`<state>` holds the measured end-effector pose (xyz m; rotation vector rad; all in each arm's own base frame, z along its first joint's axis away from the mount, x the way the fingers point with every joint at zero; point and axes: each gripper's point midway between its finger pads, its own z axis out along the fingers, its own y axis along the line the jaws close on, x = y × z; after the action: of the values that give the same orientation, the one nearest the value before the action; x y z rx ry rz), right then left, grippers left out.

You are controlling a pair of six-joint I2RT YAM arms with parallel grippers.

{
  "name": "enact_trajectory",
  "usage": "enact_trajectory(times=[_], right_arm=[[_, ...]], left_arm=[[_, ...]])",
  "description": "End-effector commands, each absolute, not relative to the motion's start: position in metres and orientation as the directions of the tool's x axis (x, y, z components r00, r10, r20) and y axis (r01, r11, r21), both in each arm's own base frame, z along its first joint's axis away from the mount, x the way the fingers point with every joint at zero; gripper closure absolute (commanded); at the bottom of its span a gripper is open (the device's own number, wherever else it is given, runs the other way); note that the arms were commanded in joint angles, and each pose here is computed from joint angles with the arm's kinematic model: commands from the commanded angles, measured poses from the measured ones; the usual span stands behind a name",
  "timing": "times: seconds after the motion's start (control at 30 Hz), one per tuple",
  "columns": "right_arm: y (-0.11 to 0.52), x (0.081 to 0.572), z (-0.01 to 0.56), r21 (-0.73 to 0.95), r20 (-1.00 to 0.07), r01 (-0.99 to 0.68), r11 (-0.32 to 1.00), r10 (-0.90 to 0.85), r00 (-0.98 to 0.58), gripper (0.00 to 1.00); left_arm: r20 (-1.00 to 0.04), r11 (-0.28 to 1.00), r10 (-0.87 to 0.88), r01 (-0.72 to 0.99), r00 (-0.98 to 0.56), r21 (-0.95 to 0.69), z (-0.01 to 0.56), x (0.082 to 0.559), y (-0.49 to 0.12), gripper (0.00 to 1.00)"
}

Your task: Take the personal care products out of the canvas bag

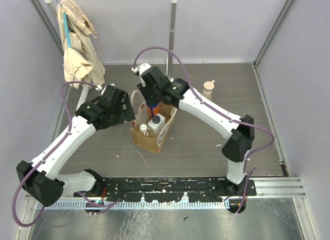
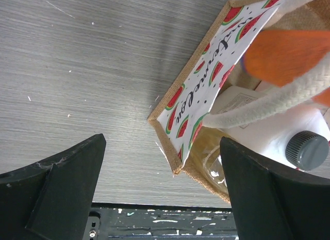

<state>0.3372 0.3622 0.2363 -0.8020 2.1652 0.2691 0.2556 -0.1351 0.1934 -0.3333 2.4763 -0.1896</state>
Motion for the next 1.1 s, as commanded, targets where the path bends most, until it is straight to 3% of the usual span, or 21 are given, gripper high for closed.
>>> enact_trajectory(times=[0.0,0.27,0.4,0.63,1.07], right_arm=[[0.327,0.348,0.372,-0.009,-0.929,-0.473,0.881,-0.183,-0.321,0.82],[0.255,0.341,0.449,-0.002,-0.981,-0.275,0.961,-0.054,-0.184,0.83],[0.222,0.342,0.458,-0.001,-0.986,-0.201,0.98,-0.035,-0.165,0.83],[0.186,0.35,0.434,0.048,-0.973,-0.145,0.988,0.014,-0.231,0.84],[0.126,0.364,0.318,0.044,-0.925,0.044,0.998,0.057,-0.375,0.84]], left_arm=[[-0.552,0.953,-0.295,-0.197,-0.78,-0.23,0.184,0.257,-0.139,0.0],[-0.526,0.95,-0.299,-0.195,-0.796,-0.244,0.173,0.254,-0.144,0.02],[-0.512,0.947,-0.304,-0.196,-0.804,-0.254,0.168,0.252,-0.147,0.02],[-0.504,0.946,-0.305,-0.194,-0.808,-0.261,0.168,0.251,-0.149,0.03],[-0.475,0.943,-0.304,-0.191,-0.826,-0.272,0.161,0.251,-0.156,0.05]])
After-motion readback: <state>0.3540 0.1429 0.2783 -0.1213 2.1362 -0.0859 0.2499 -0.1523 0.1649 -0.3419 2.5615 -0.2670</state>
